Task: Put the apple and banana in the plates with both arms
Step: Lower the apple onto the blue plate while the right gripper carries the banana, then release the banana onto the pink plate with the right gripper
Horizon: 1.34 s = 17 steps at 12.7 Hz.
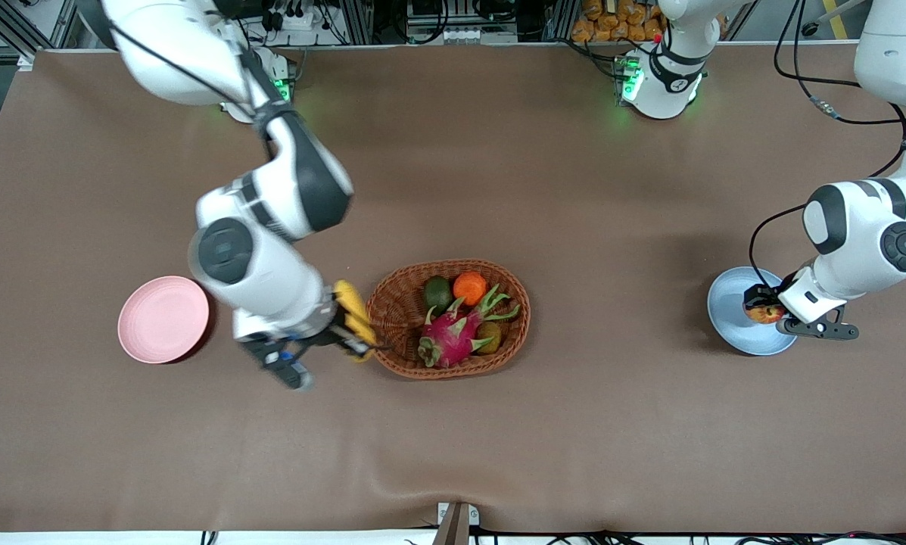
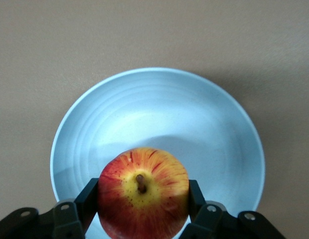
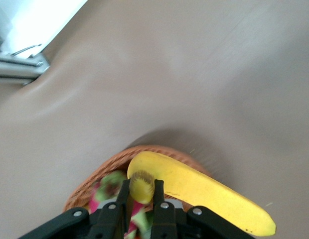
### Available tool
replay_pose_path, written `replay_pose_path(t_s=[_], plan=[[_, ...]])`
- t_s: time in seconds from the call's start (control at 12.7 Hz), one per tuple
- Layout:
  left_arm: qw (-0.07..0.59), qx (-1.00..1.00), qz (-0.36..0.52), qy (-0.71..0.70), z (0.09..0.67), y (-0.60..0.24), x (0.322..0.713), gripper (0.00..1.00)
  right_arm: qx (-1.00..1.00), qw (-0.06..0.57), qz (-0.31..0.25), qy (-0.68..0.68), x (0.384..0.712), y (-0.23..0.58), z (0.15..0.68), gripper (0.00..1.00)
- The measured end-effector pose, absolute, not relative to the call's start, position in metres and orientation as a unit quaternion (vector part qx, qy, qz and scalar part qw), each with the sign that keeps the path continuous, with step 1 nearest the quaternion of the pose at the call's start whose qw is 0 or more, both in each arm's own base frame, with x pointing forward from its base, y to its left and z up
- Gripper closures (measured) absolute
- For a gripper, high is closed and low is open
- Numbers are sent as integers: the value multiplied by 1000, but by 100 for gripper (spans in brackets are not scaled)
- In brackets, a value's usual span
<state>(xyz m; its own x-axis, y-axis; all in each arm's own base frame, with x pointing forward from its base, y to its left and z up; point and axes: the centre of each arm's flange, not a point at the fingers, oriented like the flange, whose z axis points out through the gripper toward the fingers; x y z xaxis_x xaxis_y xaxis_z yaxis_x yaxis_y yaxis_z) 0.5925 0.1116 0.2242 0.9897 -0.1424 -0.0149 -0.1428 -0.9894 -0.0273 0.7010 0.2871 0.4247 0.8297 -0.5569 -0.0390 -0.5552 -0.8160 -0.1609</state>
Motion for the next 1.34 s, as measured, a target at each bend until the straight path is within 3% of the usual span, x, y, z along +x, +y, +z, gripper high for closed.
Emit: replay_pose_path(t_s=[0.24, 0.47, 0.71, 0.87, 1.18, 1.34], plan=[[20, -997, -13, 77, 243, 114, 601, 0, -962, 66, 3, 265, 727, 170, 423, 79], [32, -992, -30, 117, 324, 95, 617, 0, -964, 52, 27, 258, 725, 52, 404, 79], [41, -991, 7, 130, 455, 64, 624, 0, -959, 44, 80, 267, 699, -46, 361, 79], [33, -992, 11, 123, 523, 58, 622, 0, -954, 41, 111, 274, 684, -72, 332, 79], [-12, -994, -12, 107, 598, 47, 605, 0, -953, 40, 135, 270, 674, -65, 310, 78], [-9, -997, -20, 71, 628, 43, 587, 0, -956, 42, 134, 256, 674, -64, 310, 59]])
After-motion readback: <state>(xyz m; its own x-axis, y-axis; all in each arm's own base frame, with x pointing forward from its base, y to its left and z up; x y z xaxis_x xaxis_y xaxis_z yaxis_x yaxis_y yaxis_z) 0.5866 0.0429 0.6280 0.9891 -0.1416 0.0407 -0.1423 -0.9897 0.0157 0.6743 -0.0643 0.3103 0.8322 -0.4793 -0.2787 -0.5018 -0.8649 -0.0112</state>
